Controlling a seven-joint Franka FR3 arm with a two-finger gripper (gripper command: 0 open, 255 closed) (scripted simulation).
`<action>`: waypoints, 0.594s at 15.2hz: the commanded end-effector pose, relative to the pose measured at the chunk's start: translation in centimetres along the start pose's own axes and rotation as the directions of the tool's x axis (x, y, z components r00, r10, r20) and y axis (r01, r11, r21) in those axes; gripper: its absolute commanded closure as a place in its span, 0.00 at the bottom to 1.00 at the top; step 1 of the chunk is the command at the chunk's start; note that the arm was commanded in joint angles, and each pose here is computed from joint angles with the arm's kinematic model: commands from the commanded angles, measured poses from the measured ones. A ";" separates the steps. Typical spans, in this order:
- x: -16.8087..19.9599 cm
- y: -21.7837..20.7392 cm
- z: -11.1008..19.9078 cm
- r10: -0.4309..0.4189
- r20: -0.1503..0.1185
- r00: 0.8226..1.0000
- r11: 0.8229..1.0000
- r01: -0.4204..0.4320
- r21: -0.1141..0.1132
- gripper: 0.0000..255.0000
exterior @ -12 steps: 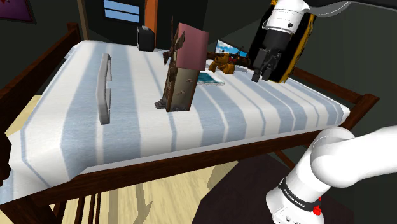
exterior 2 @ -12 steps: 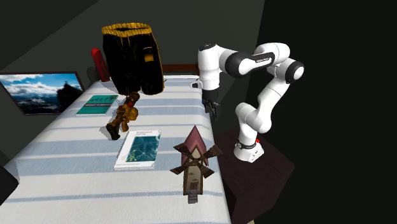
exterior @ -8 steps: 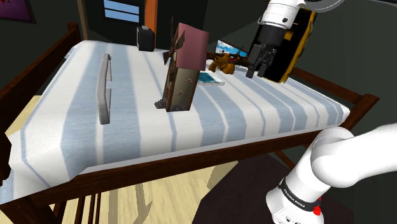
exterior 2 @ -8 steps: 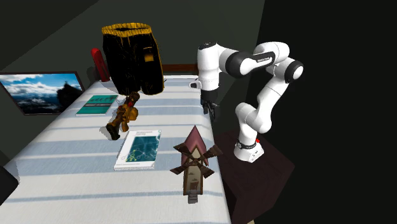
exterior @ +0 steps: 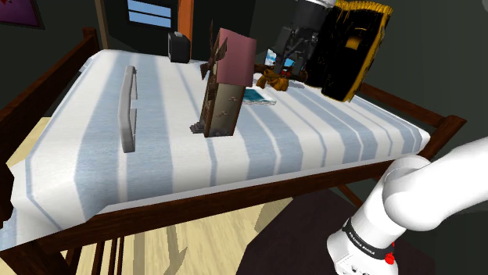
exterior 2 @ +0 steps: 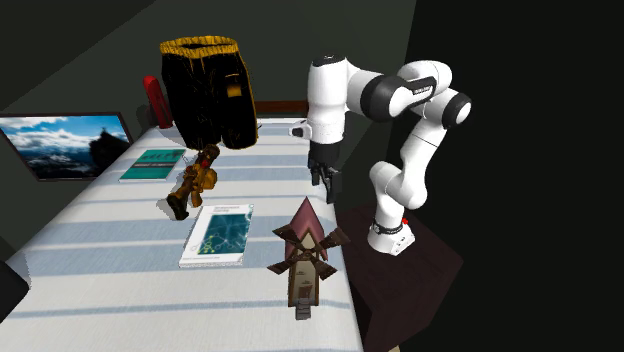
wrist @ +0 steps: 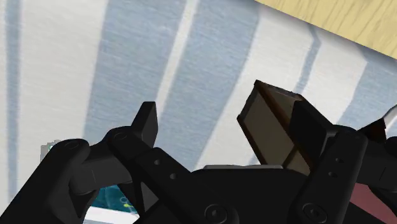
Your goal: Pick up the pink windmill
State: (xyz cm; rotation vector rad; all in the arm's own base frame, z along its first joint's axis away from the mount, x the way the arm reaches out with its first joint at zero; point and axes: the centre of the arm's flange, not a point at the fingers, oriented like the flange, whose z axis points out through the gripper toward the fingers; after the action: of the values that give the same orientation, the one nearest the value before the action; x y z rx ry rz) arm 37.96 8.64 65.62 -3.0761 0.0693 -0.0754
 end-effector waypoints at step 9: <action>6.5 -9.9 -4.4 0.011 -0.106 0.994 1.000 -0.014 -0.026 0.00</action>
State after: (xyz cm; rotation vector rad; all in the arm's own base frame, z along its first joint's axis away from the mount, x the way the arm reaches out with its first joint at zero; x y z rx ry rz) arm 43.87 17.15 70.81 -3.0954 0.0909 -0.2218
